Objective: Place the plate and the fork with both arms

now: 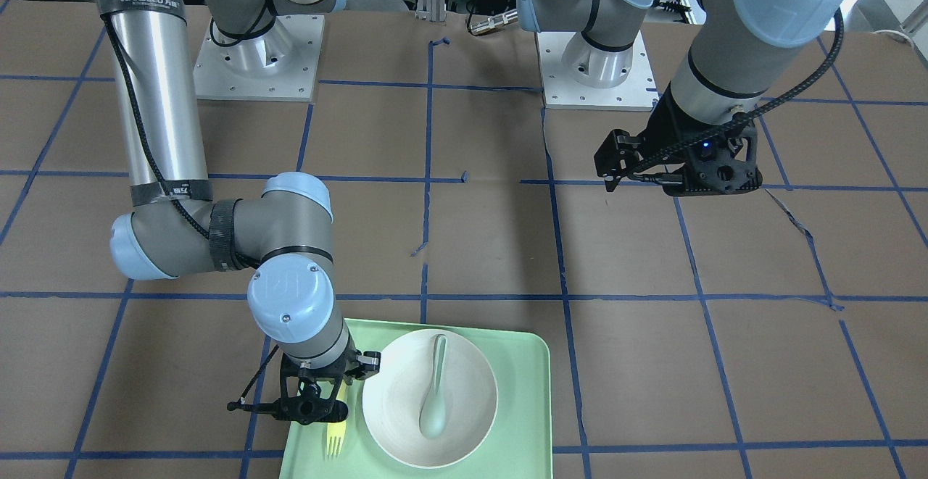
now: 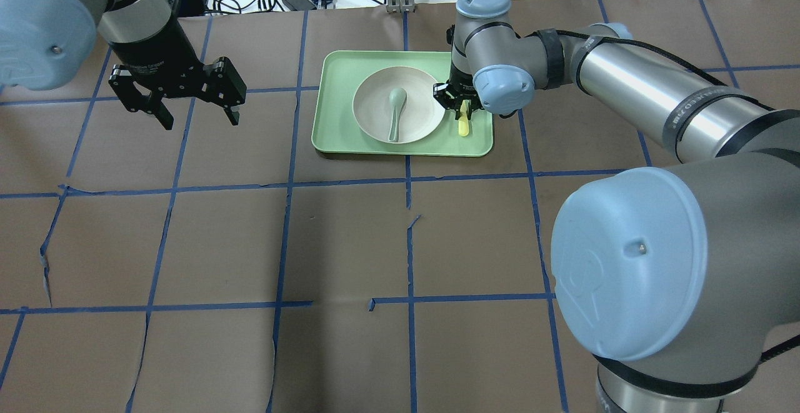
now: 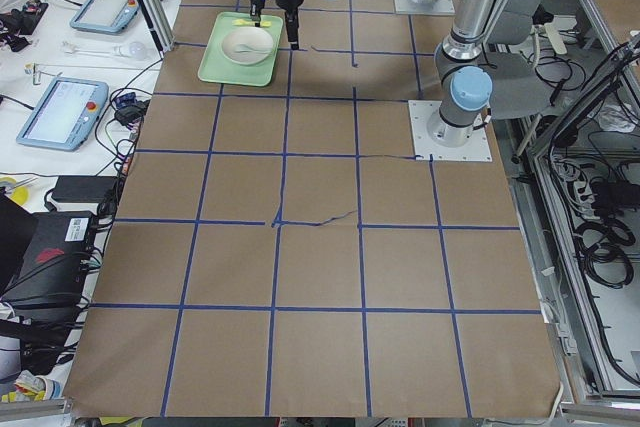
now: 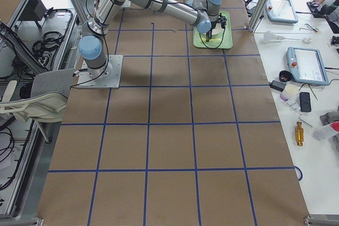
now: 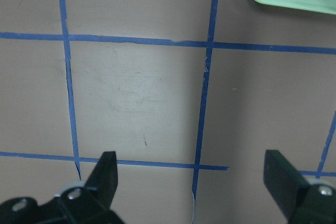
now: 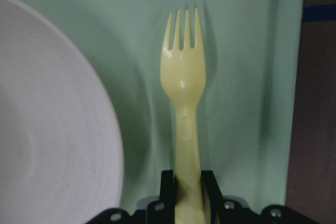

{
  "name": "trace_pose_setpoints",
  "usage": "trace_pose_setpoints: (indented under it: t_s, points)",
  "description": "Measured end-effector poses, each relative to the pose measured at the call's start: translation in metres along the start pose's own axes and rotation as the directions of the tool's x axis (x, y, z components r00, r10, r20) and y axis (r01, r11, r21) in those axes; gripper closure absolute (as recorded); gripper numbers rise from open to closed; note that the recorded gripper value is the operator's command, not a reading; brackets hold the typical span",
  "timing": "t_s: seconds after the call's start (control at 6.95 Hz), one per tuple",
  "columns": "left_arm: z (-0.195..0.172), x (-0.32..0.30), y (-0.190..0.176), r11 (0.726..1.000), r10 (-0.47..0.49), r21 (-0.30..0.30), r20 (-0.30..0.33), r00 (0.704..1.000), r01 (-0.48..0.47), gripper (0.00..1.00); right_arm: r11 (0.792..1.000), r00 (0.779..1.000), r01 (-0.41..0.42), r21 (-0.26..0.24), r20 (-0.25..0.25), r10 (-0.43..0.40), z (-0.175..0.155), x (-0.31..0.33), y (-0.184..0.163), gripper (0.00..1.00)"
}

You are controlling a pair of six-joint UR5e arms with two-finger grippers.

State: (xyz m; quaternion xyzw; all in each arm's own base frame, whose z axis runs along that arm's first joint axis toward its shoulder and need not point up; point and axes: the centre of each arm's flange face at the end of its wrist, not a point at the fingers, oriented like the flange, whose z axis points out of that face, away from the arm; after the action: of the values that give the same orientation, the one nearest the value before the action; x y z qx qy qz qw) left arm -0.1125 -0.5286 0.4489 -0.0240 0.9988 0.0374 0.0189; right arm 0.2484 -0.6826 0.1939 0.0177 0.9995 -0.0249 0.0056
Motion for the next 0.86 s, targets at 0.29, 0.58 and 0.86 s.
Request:
trace_pose_setpoints:
  t_s: [0.29, 0.58, 0.86]
  points:
    - [-0.002, 0.021, 0.002, 0.998, 0.038, 0.04, 0.01, 0.999, -0.038, 0.0, 1.0, 1.0, -0.004, 0.015, -0.012, 0.005, -0.013, 0.003, 0.001, 0.0]
    - [-0.006, 0.024, 0.004, 0.997, 0.046, 0.057, 0.015, 0.999, -0.047, 0.0, 0.999, 0.999, -0.013, 0.031, -0.039, 0.014, -0.071, 0.011, 0.011, 0.0]
    - [-0.009, 0.021, 0.006, 0.997, 0.046, 0.061, 0.022, 0.999, -0.047, 0.0, 0.999, 0.999, -0.016, 0.029, -0.044, 0.017, -0.155, 0.02, 0.038, 0.0]
